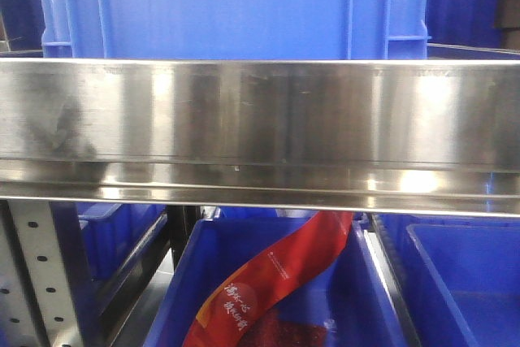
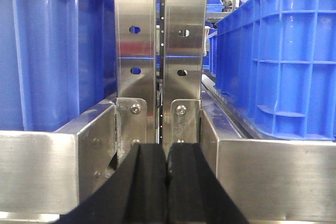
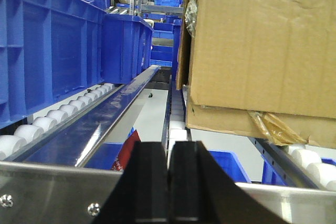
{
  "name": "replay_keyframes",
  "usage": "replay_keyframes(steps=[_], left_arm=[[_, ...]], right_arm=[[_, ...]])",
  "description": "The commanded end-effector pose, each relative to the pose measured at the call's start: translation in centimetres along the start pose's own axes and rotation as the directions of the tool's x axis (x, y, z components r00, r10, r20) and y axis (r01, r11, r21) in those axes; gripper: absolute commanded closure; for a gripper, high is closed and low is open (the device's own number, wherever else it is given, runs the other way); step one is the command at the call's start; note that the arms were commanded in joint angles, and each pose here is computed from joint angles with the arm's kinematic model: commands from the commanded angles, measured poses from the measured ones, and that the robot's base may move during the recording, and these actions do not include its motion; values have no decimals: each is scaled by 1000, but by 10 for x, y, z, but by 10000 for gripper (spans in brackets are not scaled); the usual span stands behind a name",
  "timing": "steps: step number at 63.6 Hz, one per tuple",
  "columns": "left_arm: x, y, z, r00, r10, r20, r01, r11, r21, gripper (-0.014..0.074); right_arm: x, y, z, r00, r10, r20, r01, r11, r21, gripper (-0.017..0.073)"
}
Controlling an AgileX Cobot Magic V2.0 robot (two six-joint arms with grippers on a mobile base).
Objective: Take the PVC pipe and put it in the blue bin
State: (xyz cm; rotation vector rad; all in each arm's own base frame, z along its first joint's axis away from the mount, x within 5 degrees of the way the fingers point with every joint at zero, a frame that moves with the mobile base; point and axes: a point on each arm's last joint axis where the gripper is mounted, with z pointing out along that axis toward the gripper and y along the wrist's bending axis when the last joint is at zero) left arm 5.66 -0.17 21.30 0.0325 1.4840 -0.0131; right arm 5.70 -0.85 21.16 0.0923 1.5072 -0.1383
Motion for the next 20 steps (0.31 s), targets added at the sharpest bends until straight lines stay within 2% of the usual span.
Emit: replay_keyframes(steps=[1,20], left_arm=[[-3,0,0,1000,4,27,-4,1000,-1,704],[-3,0,0,1000,4,27,-4,1000,-1,704]], right_arm=[[-2,0,0,1000,-7,21,7,1000,7,727],[-2,0,0,1000,-7,21,7,1000,7,727]])
